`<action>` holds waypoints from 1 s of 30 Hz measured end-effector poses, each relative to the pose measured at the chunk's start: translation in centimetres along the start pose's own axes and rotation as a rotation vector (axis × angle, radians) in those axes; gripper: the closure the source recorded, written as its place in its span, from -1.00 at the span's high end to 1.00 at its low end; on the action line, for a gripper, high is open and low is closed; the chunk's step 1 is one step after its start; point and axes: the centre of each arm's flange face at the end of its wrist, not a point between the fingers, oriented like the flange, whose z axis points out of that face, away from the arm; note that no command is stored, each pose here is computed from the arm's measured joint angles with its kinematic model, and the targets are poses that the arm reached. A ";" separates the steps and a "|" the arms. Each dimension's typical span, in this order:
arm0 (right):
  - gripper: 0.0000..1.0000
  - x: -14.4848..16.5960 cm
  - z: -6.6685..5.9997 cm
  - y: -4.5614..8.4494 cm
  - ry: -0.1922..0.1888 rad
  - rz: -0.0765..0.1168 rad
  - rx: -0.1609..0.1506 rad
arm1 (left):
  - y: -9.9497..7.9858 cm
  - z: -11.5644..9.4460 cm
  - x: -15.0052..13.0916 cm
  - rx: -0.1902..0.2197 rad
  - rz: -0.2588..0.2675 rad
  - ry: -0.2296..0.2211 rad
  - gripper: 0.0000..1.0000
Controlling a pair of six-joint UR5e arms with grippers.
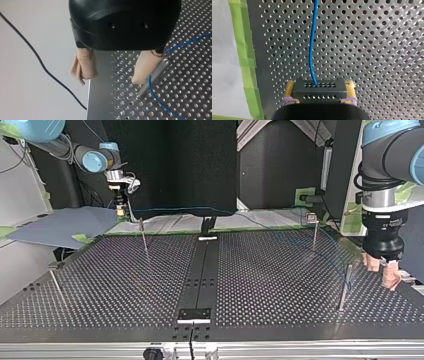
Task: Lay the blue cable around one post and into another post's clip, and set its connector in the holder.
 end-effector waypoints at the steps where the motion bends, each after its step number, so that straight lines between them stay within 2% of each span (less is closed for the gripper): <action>1: -1.00 0.0 0.0 0.0 0.000 0.000 0.000 | 0.0 0.0 0.0 0.000 0.012 0.000 1.00; 13: -1.00 0.0 0.0 0.0 0.000 0.000 0.000 | 0.1 0.0 0.0 -0.011 0.131 0.001 1.00; 21: -1.00 0.0 0.0 0.0 0.000 -0.001 0.001 | 0.2 0.0 0.0 -0.023 0.145 0.003 1.00; 30: -1.00 0.0 0.0 -0.1 0.000 -0.002 0.002 | 1.0 -0.1 -0.1 -0.082 0.147 0.009 1.00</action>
